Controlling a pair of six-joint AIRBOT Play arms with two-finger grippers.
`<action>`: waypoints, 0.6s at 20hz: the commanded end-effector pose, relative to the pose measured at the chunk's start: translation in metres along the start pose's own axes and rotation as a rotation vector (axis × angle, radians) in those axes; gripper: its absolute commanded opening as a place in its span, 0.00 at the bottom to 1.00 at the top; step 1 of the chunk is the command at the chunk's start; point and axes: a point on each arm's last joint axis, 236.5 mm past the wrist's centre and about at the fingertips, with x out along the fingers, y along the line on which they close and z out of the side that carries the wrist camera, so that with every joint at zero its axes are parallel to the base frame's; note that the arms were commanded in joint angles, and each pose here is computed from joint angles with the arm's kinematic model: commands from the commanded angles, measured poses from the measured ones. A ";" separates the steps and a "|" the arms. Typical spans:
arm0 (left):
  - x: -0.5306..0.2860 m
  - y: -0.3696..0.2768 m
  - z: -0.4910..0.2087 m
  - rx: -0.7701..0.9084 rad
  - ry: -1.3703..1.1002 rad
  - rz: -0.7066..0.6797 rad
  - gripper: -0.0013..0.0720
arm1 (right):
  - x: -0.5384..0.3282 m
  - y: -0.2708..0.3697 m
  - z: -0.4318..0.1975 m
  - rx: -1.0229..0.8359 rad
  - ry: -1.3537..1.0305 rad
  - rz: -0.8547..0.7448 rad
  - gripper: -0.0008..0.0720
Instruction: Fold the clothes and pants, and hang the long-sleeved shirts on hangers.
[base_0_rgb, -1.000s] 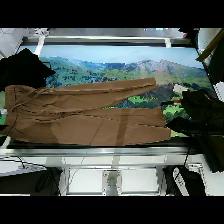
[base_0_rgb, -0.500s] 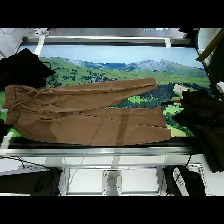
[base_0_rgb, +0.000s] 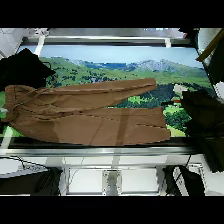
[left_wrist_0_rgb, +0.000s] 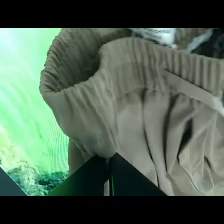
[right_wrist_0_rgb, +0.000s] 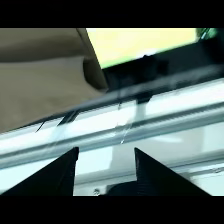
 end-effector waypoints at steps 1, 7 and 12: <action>-0.007 -0.002 -0.001 0.051 0.002 0.013 0.04 | 0.050 0.032 -0.017 0.136 0.140 0.331 0.55; -0.014 0.013 -0.023 0.135 0.097 0.086 0.04 | 0.119 0.035 -0.024 0.292 0.236 0.459 0.78; -0.023 0.006 -0.019 0.138 0.072 0.087 0.04 | 0.145 0.031 -0.012 0.297 0.218 0.431 0.77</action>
